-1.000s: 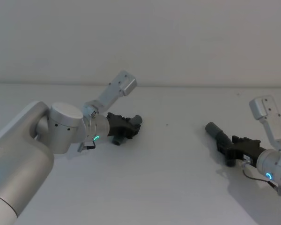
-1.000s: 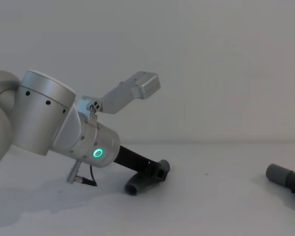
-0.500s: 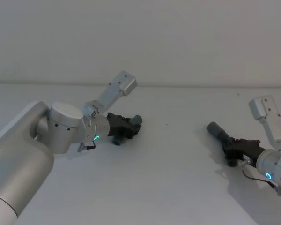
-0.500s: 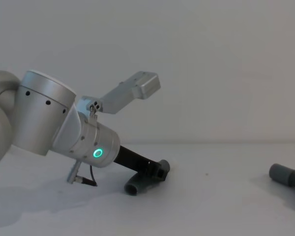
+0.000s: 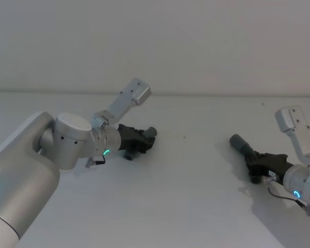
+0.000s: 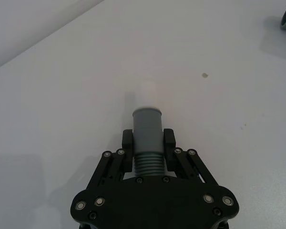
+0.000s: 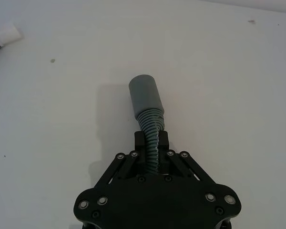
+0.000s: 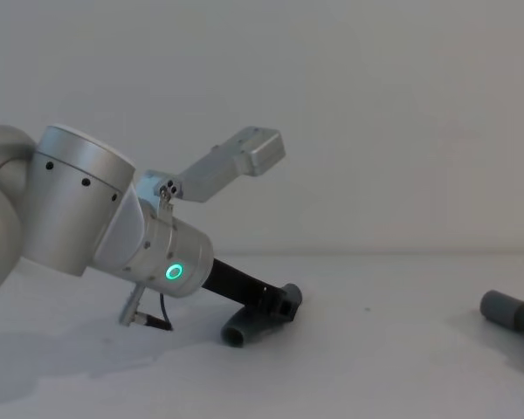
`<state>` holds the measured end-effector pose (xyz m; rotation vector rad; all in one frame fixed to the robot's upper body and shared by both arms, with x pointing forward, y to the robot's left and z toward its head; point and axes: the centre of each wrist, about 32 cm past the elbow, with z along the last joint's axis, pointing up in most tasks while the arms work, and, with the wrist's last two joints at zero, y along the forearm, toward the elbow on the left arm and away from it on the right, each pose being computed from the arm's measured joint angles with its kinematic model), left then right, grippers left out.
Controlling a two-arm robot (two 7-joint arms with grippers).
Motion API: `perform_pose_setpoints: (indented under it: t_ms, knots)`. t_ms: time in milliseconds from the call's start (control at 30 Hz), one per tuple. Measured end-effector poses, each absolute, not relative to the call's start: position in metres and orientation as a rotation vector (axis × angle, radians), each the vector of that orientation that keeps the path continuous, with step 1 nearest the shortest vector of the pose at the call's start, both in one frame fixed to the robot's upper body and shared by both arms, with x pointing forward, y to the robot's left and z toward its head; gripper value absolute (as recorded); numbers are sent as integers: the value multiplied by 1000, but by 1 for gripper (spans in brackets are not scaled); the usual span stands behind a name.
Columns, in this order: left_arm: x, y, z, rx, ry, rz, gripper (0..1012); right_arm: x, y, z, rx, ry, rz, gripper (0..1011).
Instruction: Use both hands to pick up one end of the pipe from the table, align the ends, and insert them.
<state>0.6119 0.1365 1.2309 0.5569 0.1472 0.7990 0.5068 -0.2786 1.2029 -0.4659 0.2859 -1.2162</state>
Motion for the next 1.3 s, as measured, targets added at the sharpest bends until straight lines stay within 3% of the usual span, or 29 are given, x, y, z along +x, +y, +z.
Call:
perform_pose_setpoints:
  t_ms: [367, 833, 1300]
  knots:
    - [618, 127, 1238, 589, 95, 786, 355, 502, -293, 1206, -406, 237, -1219, 124]
    - [620, 110, 1268, 605, -76, 778, 355, 495, -325, 1218, -283, 137, -1169, 124]
    - [620, 120, 1293, 590, -192, 694, 355, 489, -358, 1222, -252, 35, -1013, 124]
